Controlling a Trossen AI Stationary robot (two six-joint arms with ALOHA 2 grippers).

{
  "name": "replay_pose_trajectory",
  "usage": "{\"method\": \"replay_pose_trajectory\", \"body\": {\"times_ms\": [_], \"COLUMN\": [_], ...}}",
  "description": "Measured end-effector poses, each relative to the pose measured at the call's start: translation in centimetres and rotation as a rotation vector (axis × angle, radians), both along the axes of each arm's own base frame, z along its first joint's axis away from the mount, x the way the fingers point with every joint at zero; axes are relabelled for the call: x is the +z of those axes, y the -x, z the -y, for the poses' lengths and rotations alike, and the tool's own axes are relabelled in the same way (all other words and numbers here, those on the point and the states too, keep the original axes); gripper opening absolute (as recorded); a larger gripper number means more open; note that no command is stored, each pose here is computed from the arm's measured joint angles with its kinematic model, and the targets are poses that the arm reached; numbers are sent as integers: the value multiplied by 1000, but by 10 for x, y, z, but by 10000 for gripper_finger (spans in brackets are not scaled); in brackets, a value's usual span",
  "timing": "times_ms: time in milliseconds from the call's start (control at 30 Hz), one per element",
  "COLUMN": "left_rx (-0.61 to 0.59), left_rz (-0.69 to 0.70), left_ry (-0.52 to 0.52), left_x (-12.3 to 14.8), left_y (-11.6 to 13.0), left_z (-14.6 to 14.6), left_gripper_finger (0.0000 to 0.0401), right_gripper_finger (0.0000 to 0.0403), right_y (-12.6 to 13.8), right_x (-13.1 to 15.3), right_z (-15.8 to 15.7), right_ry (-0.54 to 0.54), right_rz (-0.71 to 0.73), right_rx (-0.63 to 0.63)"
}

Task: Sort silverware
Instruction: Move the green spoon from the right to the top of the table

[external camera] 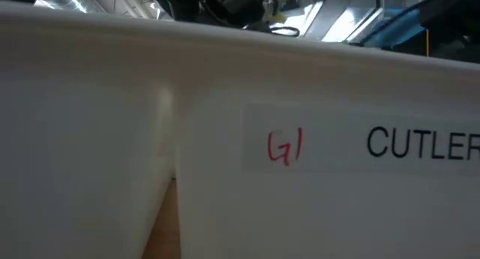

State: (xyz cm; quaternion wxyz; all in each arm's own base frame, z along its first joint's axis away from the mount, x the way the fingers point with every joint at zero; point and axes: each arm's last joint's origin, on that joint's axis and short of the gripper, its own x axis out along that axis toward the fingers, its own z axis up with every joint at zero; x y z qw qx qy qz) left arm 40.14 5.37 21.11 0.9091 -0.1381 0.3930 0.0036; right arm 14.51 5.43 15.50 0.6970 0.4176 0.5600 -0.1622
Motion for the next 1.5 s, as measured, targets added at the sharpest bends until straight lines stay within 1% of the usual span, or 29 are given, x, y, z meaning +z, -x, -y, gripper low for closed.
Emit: {"method": "replay_pose_trajectory", "body": {"times_ms": [133, 233, 367, 467, 733, 867, 933, 1033, 1267, 1367, 1500], "left_rx": [-7, -17, -22, -39, -38, -38, -38, -37, -37, -37, -37], "left_rz": [-2, 0, -6, -18, -16, -14, -14, -14, -6, -7, -7], "left_ry": [-21, -36, -38, -50, -50, -51, -51, -49, -51, -51, -50], "left_x": [0, 0, -1, -2, -2, -1, -1, -1, -1, -1, -1], "left_y": [2, 2, 2, 3, 3, 3, 3, 3, 2, 2, 2], "left_z": [-8, -10, -10, -9, -9, -9, -9, -9, -9, -9, -9], "left_gripper_finger": [98, 98, 98, 98, 98, 98, 98, 98, 98, 98, 98], "right_gripper_finger": [1, 1, 1, 1, 1, 1, 1, 1, 1, 1, 1], "right_y": [-5, -9, -11, -12, -16, -15, -15, -18, -30, -37, -48], "right_x": [-13, -19, -27, -28, -29, -29, -30, -30, -32, -32, -31], "right_z": [-12, -19, -22, -21, -14, -10, -5, 5, 36, 52, 74], "right_ry": [8, 34, 73, 100, 320, 442, 486, 505, 579, 597, 616], "right_rz": [-57, -78, -112, -107, 21, 61, 60, 45, 18, 33, 89], "right_rx": [-6, -31, -65, -79, -171, -213, -239, -282, -320, -327, -327]}}
